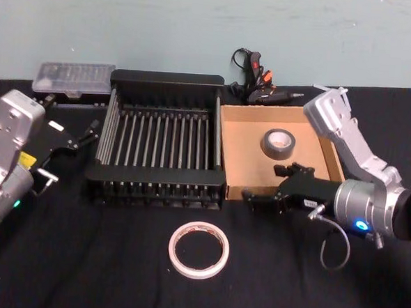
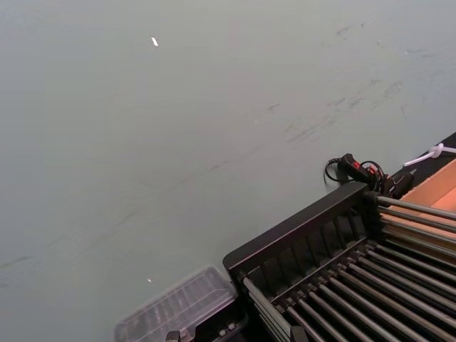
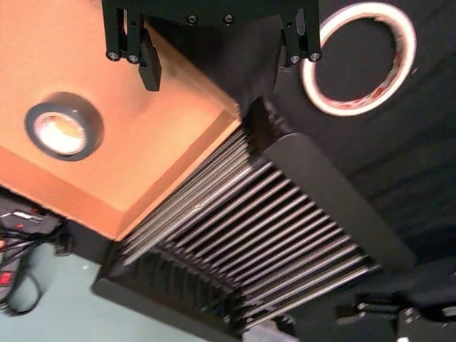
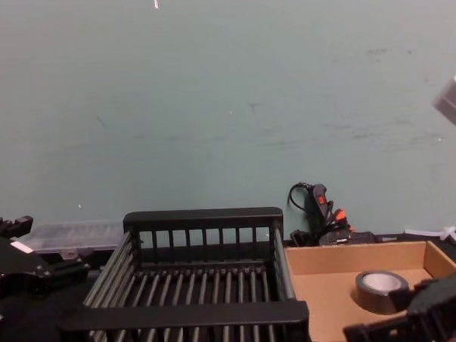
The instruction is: Pick up the white tape and place it into the black box , Pick up the silver tape and place it into the brown box.
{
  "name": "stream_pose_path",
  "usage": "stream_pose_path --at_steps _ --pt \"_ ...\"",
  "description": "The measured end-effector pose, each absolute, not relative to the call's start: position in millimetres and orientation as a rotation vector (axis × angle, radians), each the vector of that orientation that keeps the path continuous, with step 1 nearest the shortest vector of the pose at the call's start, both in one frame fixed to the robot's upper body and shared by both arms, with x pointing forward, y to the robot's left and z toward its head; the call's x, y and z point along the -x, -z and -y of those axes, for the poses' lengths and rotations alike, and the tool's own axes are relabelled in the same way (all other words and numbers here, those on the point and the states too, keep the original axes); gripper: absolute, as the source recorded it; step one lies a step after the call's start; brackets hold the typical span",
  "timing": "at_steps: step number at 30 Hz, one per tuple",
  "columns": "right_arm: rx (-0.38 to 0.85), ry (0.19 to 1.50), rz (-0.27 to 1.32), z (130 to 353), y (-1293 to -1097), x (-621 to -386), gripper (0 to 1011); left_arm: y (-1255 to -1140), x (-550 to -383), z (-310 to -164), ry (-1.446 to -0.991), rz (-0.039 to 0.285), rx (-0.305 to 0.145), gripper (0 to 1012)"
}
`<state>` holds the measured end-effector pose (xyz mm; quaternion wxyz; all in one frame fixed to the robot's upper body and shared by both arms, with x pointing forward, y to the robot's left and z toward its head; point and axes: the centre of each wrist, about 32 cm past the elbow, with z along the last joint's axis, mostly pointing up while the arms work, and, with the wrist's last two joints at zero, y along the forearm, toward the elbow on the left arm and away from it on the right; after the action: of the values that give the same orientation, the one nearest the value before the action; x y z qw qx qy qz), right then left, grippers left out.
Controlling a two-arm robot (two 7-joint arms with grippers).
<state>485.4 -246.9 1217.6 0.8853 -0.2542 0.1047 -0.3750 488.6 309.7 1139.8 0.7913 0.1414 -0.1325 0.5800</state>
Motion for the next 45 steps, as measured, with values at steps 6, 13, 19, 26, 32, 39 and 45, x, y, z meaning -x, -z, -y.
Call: stream_pose_path --at_steps 6,13,19,26,32,39,45 --pt "0.548 0.753 -0.222 242.0 -1218.1 -478.0 1002 -1139.8 -488.6 -309.7 -1.248 0.285 -0.304 1001" --pt "0.576 0.71 -0.236 232.1 -1217.4 -470.1 1003 -1139.8 -488.6 -309.7 -1.248 0.285 -0.304 1001" --pt "0.594 0.681 -0.241 223.5 -1216.7 -468.7 1002 -1139.8 -488.6 -309.7 -1.248 0.285 -0.304 1001" --pt "0.627 0.666 -0.239 212.6 -1214.8 -470.4 1002 -1139.8 -488.6 -309.7 -1.248 0.285 -0.304 1001" --pt "0.654 0.661 -0.235 205.2 -1212.1 -473.8 1003 -1139.8 -488.6 -309.7 -1.248 0.285 -0.304 1001" --pt "0.684 0.653 -0.225 197.9 -1207.7 -477.7 1002 -1139.8 -488.6 -309.7 -1.248 0.285 -0.304 1001" --pt "0.699 0.645 -0.215 193.3 -1204.3 -480.5 1002 -1139.8 -488.6 -309.7 -1.248 0.285 -0.304 1001"
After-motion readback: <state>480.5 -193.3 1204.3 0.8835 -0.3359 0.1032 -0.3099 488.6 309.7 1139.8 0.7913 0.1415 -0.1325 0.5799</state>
